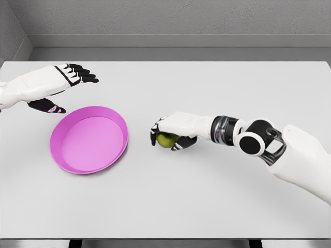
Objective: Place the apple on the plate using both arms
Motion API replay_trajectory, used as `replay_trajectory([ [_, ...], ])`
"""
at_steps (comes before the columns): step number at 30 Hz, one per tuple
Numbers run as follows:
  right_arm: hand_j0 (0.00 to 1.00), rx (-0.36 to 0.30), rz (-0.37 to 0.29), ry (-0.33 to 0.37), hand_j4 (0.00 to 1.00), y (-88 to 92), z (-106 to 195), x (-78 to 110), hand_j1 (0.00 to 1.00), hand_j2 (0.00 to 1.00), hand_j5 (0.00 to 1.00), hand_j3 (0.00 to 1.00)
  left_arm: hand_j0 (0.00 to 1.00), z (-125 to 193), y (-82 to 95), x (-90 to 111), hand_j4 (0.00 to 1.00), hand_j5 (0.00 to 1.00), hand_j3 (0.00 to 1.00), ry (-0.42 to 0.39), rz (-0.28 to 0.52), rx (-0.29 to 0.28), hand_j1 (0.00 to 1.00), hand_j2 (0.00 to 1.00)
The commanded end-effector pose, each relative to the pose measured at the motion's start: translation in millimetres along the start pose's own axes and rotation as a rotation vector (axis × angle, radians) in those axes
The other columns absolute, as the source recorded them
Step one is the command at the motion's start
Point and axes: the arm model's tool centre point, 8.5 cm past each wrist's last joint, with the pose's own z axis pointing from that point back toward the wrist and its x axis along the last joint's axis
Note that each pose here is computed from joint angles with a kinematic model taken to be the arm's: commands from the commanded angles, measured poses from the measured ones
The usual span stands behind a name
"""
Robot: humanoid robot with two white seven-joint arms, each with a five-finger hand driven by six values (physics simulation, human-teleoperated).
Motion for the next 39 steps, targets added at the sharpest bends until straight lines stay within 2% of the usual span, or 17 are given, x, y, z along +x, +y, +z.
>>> replay_trajectory([
  [1,0.49,0.016,-0.003,-0.025,0.49,5.4,-8,8.5,0.49,0.49,0.49,0.49,1.00,0,0.9,0,1.00,1.00,1.00,0.001,0.005,0.006,1.00,1.00],
  [8,0.52,0.023,0.011,-0.044,0.52,2.6,-17,18.5,0.52,0.52,0.52,0.52,1.00,0,0.8,0,1.00,1.00,1.00,0.001,0.005,0.004,1.00,1.00],
  [9,0.85,0.021,0.001,-0.026,0.85,2.5,-17,15.9,0.85,0.85,0.85,0.85,1.00,0,0.8,0,1.00,1.00,1.00,0.001,0.005,0.004,1.00,1.00],
  [10,1.00,0.020,-0.008,-0.013,1.00,2.9,-17,14.8,1.00,1.00,1.00,1.00,1.00,0,0.8,0,1.00,1.00,1.00,0.001,0.005,0.004,1.00,1.00],
  [16,1.00,0.009,0.006,-0.018,1.00,-1.8,-12,13.1,1.00,1.00,1.00,1.00,1.00,0,0.8,0,1.00,1.00,1.00,0.001,0.005,0.004,1.00,1.00],
  [18,1.00,-0.001,0.043,-0.030,1.00,-10.5,-4,9.7,1.00,1.00,1.00,1.00,1.00,0,0.8,0,1.00,1.00,1.00,0.001,0.005,0.004,1.00,1.00],
  [20,1.00,-0.048,0.085,-0.044,1.00,-27.7,15,-0.5,1.00,1.00,1.00,1.00,1.00,0,0.8,0,1.00,1.00,1.00,0.001,0.005,0.004,1.00,1.00],
  [22,1.00,-0.097,0.127,-0.034,1.00,-44.8,41,-15.7,1.00,1.00,1.00,1.00,1.00,0,0.8,0,1.00,1.00,1.00,0.001,0.005,0.004,1.00,1.00],
  [25,1.00,-0.199,0.169,0.086,1.00,-73.2,110,-55.1,1.00,1.00,1.00,1.00,1.00,0,1.3,1,1.00,1.00,1.00,-0.002,0.004,0.006,1.00,1.00],
  [27,1.00,-0.254,0.159,0.168,1.00,-71.0,157,-79.3,1.00,1.00,1.00,1.00,1.00,0,0.5,1,1.00,1.00,1.00,-0.002,0.005,0.004,1.00,1.00],
  [29,1.00,-0.304,0.189,0.201,1.00,-77.8,193,-88.2,1.00,1.00,1.00,1.00,1.00,-1,-0.2,3,1.00,1.00,1.00,-0.010,-0.006,-0.004,1.00,1.00],
  [30,1.00,-0.336,0.189,0.227,1.00,-80.0,209,-93.0,1.00,1.00,1.00,1.00,1.00,-7,1.8,13,1.00,1.00,1.00,-0.038,-0.051,-0.016,1.00,1.00],
  [32,1.00,-0.393,0.159,0.282,1.00,-77.1,234,-103.7,1.00,1.00,1.00,1.00,1.00,-13,-0.2,32,1.00,1.00,1.00,-0.091,-0.079,-0.025,1.00,1.00],
  [34,1.00,-0.399,0.159,0.282,1.00,-76.1,237,-105.2,1.00,1.00,1.00,1.00,1.00,-23,-6.4,56,1.00,1.00,1.00,-0.161,-0.130,-0.051,1.00,1.00],
  [36,1.00,-0.395,0.164,0.264,1.00,-73.2,234,-103.5,1.00,1.00,1.00,1.00,1.00,-29,-4.9,77,1.00,1.00,1.00,-0.222,-0.156,-0.054,1.00,1.00],
  [37,1.00,-0.396,0.167,0.256,1.00,-73.2,232,-101.2,1.00,1.00,1.00,1.00,1.00,-30,-2.4,84,1.00,1.00,1.00,-0.241,-0.182,-0.056,1.00,1.00],
  [39,1.00,-0.382,0.152,0.249,1.00,-65.4,227,-101.5,1.00,1.00,1.00,1.00,1.00,-31,0.0,90,1.00,1.00,1.00,-0.255,-0.211,-0.098,1.00,1.00],
])
